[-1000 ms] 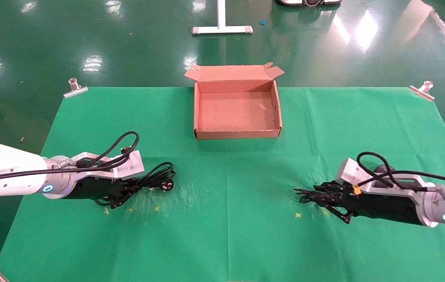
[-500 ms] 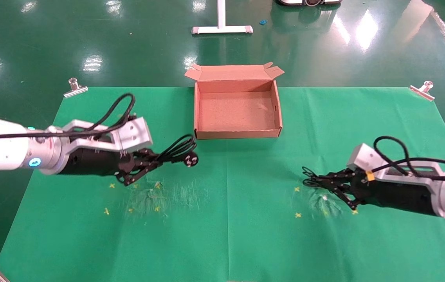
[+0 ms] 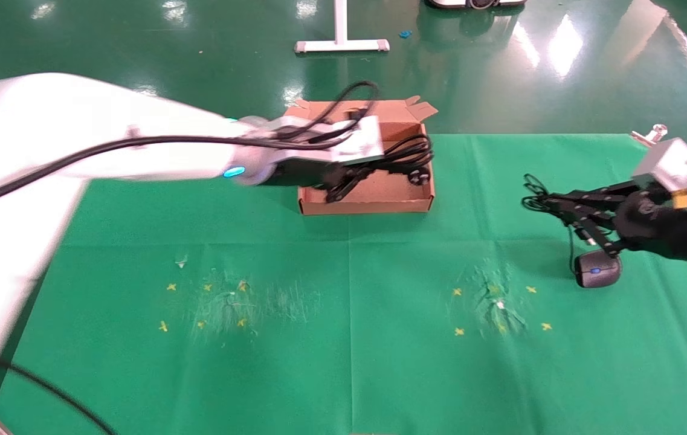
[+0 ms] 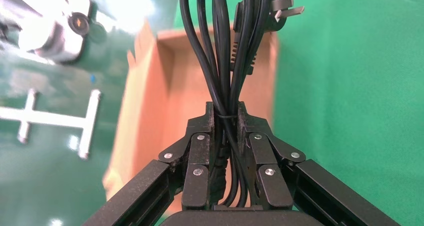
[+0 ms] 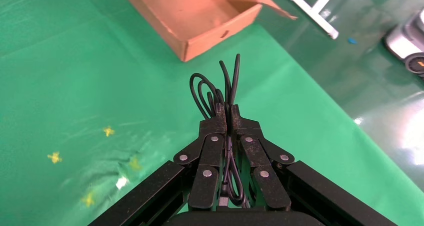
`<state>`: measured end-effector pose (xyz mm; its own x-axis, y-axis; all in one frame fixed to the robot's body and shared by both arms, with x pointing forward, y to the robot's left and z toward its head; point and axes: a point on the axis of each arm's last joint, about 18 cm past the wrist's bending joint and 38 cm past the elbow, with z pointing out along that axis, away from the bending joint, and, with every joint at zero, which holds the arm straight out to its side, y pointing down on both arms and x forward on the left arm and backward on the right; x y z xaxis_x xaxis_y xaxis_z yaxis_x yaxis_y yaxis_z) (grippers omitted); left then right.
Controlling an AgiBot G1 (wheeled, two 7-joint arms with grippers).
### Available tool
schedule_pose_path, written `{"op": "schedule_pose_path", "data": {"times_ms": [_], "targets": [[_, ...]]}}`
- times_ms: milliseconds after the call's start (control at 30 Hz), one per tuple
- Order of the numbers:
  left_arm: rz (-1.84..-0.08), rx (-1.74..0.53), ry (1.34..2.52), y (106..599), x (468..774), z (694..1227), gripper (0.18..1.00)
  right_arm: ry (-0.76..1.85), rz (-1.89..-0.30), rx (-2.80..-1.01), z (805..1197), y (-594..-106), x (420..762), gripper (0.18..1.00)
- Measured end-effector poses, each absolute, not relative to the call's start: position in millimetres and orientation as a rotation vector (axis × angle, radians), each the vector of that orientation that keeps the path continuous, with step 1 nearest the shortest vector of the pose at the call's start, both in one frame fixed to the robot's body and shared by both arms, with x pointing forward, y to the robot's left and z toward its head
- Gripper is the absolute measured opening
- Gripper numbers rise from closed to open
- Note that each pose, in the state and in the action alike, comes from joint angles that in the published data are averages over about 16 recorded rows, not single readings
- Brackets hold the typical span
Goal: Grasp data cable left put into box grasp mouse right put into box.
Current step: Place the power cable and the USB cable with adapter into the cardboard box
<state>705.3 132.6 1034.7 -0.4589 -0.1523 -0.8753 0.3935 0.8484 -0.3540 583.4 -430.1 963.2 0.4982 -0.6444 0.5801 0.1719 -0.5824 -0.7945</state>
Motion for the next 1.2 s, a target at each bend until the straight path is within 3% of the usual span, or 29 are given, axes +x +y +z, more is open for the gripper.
{"op": "schedule_pose_path", "data": {"times_ms": [267, 700, 1000, 1200], "targets": [[-0.553, 0.239, 1.890, 106.2, 728.9, 1036.2, 0.265, 0.393, -1.210, -1.837, 970.3, -444.1, 561.2, 0.196], [-0.576, 0.181, 1.880, 111.5, 735.7, 1045.4, 0.318, 0.338, -1.310, -1.720, 1009.2, -441.1, 558.3, 0.195], [-0.613, -0.015, 1.848, 186.1, 735.9, 1077.2, 0.432, 0.188, -1.364, -1.641, 1058.0, -399.3, 578.5, 0.195], [-0.598, -0.155, 1.832, 266.9, 712.9, 1089.9, 0.561, 0.076, -1.369, -1.628, 1085.5, -354.5, 604.7, 0.195]]}}
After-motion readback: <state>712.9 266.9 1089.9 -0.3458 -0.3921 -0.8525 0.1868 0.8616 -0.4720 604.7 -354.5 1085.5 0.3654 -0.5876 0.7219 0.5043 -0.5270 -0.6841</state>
